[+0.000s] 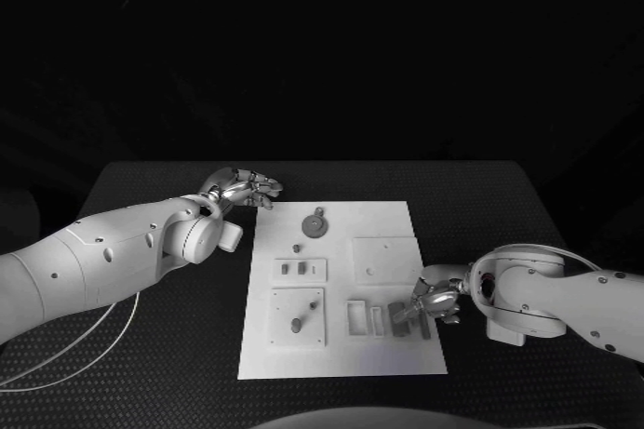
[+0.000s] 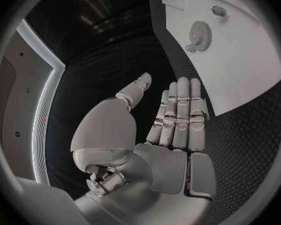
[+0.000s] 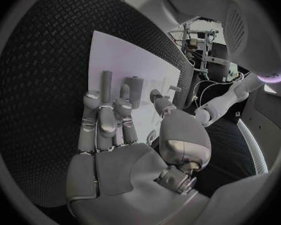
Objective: Assemble the parts on the task board
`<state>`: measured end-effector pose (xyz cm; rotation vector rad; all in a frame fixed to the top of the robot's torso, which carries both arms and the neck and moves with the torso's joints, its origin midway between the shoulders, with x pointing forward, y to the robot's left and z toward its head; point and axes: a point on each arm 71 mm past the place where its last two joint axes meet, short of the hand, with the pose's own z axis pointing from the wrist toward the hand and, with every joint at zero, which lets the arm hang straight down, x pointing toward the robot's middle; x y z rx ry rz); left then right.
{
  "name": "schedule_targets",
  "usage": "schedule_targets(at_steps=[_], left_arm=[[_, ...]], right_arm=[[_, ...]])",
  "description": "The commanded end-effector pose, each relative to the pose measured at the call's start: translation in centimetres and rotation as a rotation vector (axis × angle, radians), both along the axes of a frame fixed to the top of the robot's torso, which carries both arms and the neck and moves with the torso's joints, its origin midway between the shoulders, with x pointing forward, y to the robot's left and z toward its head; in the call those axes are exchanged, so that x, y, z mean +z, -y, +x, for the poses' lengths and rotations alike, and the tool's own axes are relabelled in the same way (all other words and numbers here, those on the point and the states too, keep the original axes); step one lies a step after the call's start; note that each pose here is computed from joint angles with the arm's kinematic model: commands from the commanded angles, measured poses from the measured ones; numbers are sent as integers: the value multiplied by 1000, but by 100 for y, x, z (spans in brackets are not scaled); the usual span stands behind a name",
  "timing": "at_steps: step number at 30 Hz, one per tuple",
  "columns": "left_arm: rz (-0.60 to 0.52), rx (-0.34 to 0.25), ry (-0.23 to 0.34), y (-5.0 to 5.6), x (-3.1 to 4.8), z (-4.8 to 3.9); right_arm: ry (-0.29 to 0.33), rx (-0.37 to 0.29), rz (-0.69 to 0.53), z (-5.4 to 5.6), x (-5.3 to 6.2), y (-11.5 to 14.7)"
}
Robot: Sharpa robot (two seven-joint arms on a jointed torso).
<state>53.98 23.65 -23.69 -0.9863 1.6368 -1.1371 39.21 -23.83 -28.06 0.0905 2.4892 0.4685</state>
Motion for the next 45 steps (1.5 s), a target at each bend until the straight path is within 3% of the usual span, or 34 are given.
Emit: schedule_targets(at_steps=[1, 9, 13, 26, 45], left_arm=[[-13, -20, -4, 37, 6, -14], [-15, -25, -5, 55, 7, -24], [-16, -26, -6, 59, 7, -29], [-17, -30, -9, 74, 7, -38], [-14, -26, -13, 69, 4, -39]], right_arm=[[37, -2, -37, 11, -40, -24], [78, -10, -44, 35, -87, -99], [60, -31, -48, 42, -129, -103], [56, -2, -60, 21, -224, -254], [53, -34, -34, 15, -227, -242]])
